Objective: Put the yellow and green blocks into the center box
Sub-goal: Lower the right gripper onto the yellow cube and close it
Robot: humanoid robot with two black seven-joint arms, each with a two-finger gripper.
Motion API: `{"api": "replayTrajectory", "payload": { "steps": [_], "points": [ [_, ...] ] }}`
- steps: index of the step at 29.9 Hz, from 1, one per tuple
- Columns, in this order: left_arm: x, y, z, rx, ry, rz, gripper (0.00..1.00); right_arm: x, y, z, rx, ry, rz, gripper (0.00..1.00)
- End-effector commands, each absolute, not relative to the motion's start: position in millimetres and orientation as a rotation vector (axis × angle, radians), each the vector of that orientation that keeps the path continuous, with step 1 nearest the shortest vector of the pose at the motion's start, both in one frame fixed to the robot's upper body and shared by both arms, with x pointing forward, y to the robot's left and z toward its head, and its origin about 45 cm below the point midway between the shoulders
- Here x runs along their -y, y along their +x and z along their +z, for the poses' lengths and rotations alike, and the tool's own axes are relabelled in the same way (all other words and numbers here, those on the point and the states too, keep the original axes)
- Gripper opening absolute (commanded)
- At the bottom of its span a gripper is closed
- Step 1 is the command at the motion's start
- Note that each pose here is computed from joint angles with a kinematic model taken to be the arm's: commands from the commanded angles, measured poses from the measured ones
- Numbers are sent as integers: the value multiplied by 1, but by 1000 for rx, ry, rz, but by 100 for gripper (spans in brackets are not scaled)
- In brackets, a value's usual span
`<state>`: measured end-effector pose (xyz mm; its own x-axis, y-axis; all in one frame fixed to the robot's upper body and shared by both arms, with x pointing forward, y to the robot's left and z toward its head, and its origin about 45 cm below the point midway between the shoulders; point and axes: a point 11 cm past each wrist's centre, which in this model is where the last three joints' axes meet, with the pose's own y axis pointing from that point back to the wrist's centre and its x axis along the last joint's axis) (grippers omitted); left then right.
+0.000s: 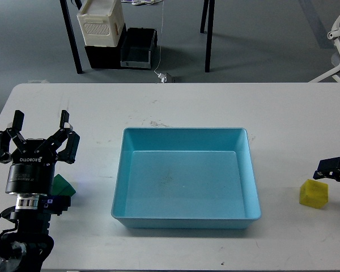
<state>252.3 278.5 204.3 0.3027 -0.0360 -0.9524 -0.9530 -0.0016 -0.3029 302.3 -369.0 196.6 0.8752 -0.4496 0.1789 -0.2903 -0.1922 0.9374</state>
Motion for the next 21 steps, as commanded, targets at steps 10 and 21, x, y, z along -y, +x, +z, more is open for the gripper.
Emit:
{"api": "replayTrajectory", "payload": {
  "steps": [10,21],
  "points": [
    [-272,252,198,-1033,-1350,959,100,350,315,174,543,1813,-183,100],
    [-270,252,198,-1038,-1347,955,100,348,314,169,518,1796,-151,37]
  ]
}}
